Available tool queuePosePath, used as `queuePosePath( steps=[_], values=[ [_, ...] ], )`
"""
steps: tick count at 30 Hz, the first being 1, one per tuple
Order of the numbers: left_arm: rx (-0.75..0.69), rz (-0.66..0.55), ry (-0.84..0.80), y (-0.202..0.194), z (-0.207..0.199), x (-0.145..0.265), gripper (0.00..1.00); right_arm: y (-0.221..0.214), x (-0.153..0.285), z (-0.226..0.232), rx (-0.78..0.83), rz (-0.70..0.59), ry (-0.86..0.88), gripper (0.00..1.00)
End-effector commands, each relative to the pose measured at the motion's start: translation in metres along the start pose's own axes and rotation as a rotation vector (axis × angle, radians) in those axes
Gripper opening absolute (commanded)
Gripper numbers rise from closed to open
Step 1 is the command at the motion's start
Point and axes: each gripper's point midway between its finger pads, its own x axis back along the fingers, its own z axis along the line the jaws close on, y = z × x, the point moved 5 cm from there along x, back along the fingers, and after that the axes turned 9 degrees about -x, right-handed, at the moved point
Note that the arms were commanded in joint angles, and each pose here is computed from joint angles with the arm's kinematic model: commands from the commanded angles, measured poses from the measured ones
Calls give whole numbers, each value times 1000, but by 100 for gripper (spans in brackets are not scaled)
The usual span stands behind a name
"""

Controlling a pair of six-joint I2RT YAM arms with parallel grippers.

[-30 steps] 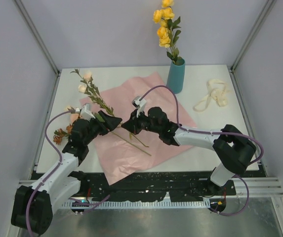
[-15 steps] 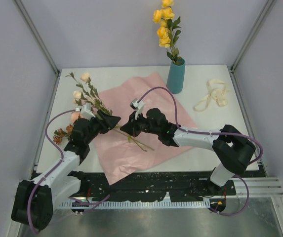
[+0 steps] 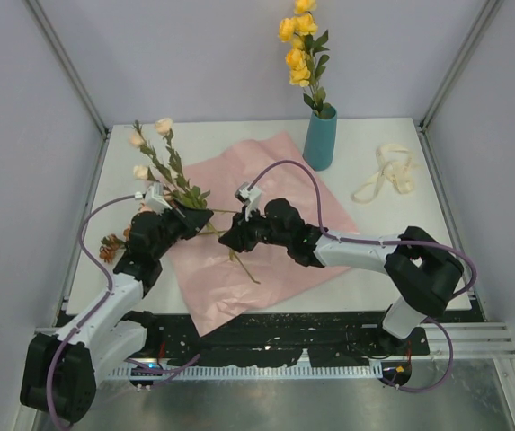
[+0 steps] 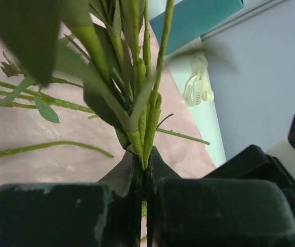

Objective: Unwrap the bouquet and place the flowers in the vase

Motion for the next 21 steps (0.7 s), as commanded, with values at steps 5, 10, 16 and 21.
queuePosePath(
  steps=[5,10,16,21],
  values=[
    [-58,-19,-15,16,-15,7,0,35,21,13,51,-69,-63,50],
    [-77,-12,-13,12,-12,13,0,63,46,10,73,-95,-137,63],
    [-92,-7,-24,11,-14,14,0,80,55,-32,122,-72,-265,70],
    [-93,1,-29,10,-14,14,0,50,32,-69,120,109,-275,75]
  ],
)
